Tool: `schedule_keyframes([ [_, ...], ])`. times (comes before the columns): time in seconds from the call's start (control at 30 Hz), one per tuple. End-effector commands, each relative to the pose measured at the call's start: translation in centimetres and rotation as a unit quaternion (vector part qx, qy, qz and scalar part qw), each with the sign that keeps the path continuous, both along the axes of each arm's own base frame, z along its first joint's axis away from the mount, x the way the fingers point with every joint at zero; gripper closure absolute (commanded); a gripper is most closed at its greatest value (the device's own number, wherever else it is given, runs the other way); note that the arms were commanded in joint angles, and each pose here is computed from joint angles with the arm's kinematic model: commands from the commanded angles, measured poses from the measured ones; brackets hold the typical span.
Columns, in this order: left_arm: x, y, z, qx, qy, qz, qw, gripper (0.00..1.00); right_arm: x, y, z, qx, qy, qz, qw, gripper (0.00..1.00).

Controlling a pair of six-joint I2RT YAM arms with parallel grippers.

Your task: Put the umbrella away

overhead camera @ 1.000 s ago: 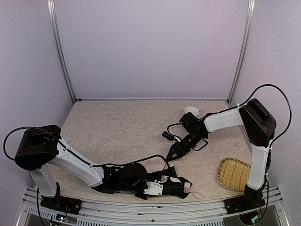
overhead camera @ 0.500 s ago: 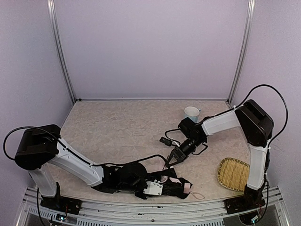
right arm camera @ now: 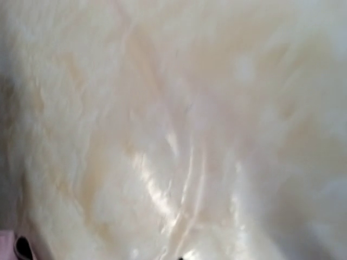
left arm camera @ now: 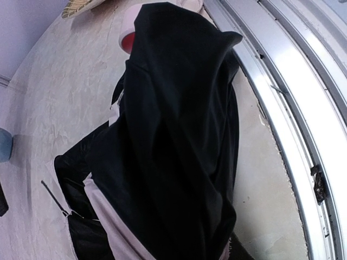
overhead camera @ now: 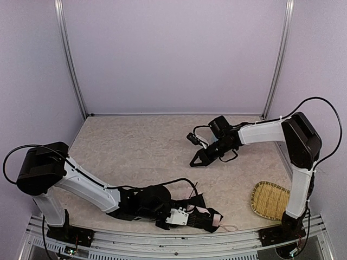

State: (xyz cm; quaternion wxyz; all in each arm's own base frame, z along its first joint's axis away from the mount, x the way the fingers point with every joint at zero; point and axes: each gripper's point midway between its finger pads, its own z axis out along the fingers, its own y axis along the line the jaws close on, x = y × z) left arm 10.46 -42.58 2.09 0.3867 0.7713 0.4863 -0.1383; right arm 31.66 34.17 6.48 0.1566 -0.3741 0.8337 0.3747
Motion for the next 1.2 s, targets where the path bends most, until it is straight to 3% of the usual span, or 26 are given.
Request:
schedule_keyframes([
  [0.0,-3.8,5.5,-6.8,0.145,0.08,-0.035,0.986,0.92,2.0,0.4,3.3,0.016,-0.068,-0.013,0.997,1.0],
  [0.23,-3.5,5.5,-6.9,0.145,0.108,-0.02,0.983,0.92,-0.3,-0.9,4.3,-0.004,-0.09,0.007,0.996,1.0],
  [0.4,-1.7,5.7,-7.1,0.155,0.201,0.035,0.967,0.92,-4.9,-1.4,5.8,-0.015,-0.132,0.036,0.991,0.79],
  [0.6,-0.4,6.3,-8.7,0.195,0.296,0.1,0.93,0.92,-10.4,-2.7,9.0,0.043,-0.187,0.037,0.981,0.7],
  [0.7,0.1,6.2,-8.7,0.195,0.33,0.111,0.917,0.93,-13.3,-2.4,10.0,0.053,-0.256,0.079,0.962,0.66],
  [0.9,0.8,6.3,-7.9,0.186,0.36,0.113,0.907,0.93,-17.0,-3.3,8.7,-0.001,-0.39,0.153,0.908,0.53],
  [1.07,0.9,6.3,-7.7,0.187,0.387,0.108,0.896,0.92,-18.7,-3.3,6.3,-0.035,-0.44,0.2,0.875,0.33],
  [1.17,1.1,6.2,-8.0,0.191,0.396,0.11,0.891,0.92,-19.7,-2.4,5.1,-0.068,-0.447,0.225,0.863,0.29],
])
